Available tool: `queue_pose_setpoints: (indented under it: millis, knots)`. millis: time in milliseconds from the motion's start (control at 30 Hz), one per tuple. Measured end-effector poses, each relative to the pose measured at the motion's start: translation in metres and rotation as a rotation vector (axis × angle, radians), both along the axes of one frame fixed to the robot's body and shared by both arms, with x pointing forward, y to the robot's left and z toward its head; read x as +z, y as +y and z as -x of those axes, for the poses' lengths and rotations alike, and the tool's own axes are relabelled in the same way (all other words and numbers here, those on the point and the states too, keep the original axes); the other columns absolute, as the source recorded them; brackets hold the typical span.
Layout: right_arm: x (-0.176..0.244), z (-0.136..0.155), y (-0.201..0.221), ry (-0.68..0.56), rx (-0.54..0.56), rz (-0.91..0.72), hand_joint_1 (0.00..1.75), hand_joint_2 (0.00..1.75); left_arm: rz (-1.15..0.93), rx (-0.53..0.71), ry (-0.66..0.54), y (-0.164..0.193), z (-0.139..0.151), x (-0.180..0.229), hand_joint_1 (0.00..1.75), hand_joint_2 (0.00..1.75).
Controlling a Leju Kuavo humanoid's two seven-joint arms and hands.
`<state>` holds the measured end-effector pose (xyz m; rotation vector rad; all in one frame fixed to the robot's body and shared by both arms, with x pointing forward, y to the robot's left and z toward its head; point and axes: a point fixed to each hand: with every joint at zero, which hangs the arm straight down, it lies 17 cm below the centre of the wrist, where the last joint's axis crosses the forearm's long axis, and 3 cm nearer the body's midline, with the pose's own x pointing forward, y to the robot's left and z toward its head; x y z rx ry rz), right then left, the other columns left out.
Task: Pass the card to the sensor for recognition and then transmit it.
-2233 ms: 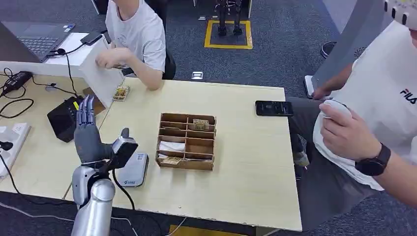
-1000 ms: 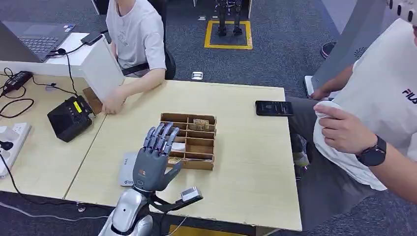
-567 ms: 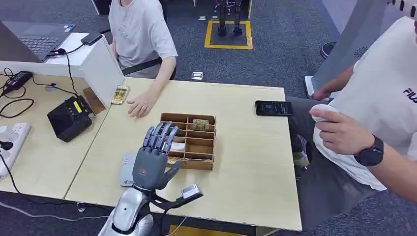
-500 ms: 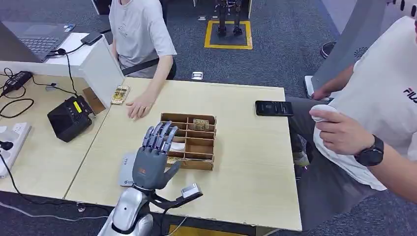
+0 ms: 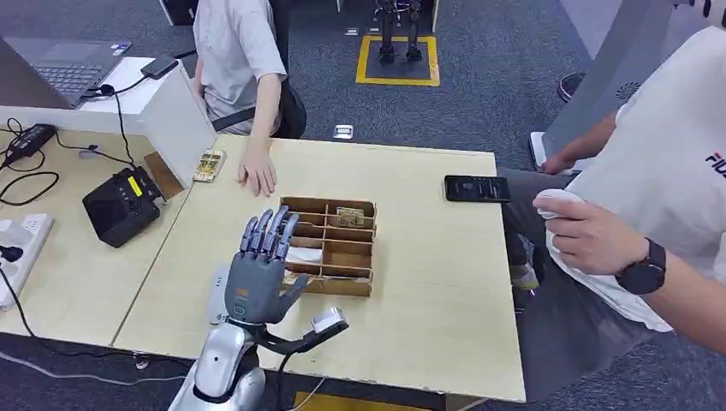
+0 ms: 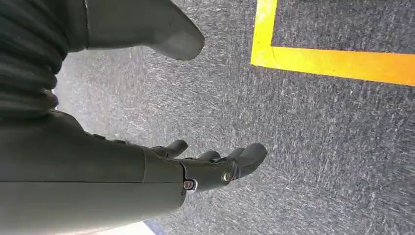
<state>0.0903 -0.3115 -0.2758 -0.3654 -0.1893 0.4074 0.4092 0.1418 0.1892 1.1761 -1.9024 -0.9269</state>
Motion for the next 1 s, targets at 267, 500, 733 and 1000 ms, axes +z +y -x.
queue_pose_setpoints:
  millis: [267, 500, 733, 1000]
  knots:
    - [0.000, -0.002, 0.000, -0.007, 0.004, -0.001, 0.00, 1.75, -0.012, 0.004, 0.051, 0.003, -0.009, -0.015, 0.00, 1.75]
    - [0.000, -0.002, 0.001, -0.007, 0.005, -0.002, 0.00, 1.75, -0.022, -0.007, 0.047, 0.001, -0.016, -0.011, 0.00, 1.75]
    - [0.000, -0.002, 0.001, -0.007, 0.005, -0.002, 0.00, 1.75, -0.023, -0.007, 0.043, 0.001, -0.018, -0.009, 0.00, 1.75]
    - [0.000, -0.002, 0.001, -0.005, 0.005, -0.003, 0.00, 1.75, -0.043, -0.009, 0.045, 0.001, -0.019, -0.010, 0.00, 1.75]
